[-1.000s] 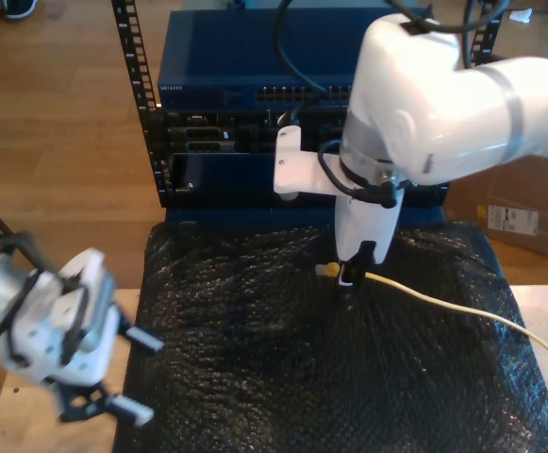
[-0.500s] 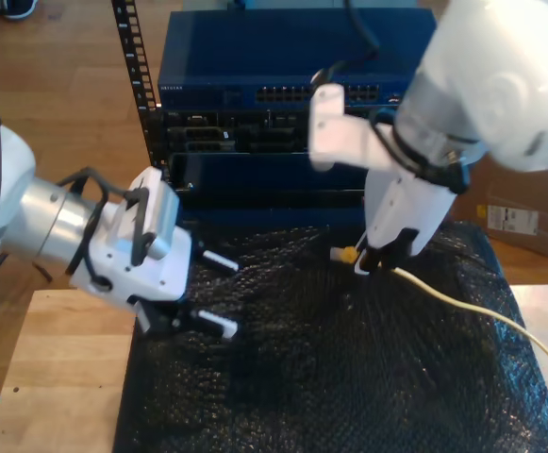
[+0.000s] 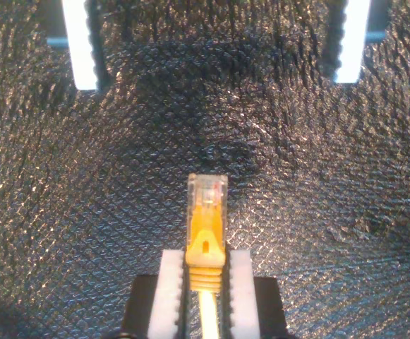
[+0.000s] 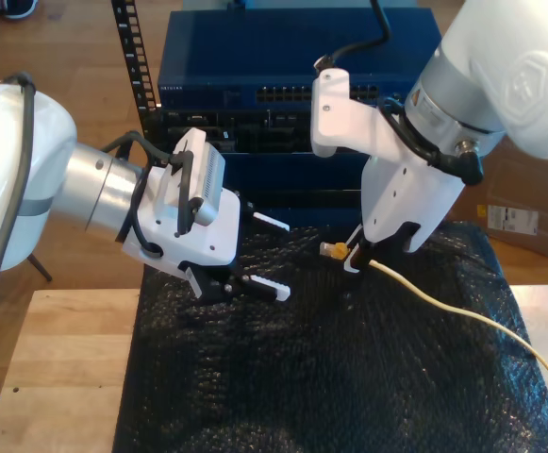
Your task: Grab the cable and plug it in
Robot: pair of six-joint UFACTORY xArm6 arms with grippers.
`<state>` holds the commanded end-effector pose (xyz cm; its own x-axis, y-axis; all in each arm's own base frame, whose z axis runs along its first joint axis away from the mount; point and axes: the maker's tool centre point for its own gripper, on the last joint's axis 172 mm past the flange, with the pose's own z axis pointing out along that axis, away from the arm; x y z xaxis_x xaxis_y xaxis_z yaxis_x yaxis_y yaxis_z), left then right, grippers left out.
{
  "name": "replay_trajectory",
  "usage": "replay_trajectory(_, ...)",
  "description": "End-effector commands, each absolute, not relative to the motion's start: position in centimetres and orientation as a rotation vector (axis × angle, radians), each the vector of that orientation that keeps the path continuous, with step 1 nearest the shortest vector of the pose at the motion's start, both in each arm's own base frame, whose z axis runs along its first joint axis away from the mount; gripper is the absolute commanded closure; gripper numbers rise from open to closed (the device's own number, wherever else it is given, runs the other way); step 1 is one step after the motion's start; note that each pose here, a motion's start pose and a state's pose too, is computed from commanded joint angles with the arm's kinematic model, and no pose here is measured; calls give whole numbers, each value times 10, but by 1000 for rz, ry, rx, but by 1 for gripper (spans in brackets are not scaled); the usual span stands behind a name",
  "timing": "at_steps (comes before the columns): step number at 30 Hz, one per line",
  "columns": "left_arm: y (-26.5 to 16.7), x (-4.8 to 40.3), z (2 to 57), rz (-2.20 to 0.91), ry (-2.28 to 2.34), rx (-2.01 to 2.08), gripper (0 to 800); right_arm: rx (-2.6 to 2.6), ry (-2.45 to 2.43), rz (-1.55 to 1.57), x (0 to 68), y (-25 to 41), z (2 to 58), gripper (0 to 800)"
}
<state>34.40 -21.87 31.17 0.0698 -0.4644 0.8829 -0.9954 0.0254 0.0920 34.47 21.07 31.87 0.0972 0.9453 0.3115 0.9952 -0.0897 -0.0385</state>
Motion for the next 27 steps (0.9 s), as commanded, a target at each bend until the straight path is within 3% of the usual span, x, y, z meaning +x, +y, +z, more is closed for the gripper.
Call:
replay_trajectory(17,-218,339,306,832,-1498,1549,0,-1946,-1900,-220,353,189,273,794)
replay_trajectory(27,-218,342,308,841,-1503,1552,0,-1927,-1835,-214,350,174,278,794)
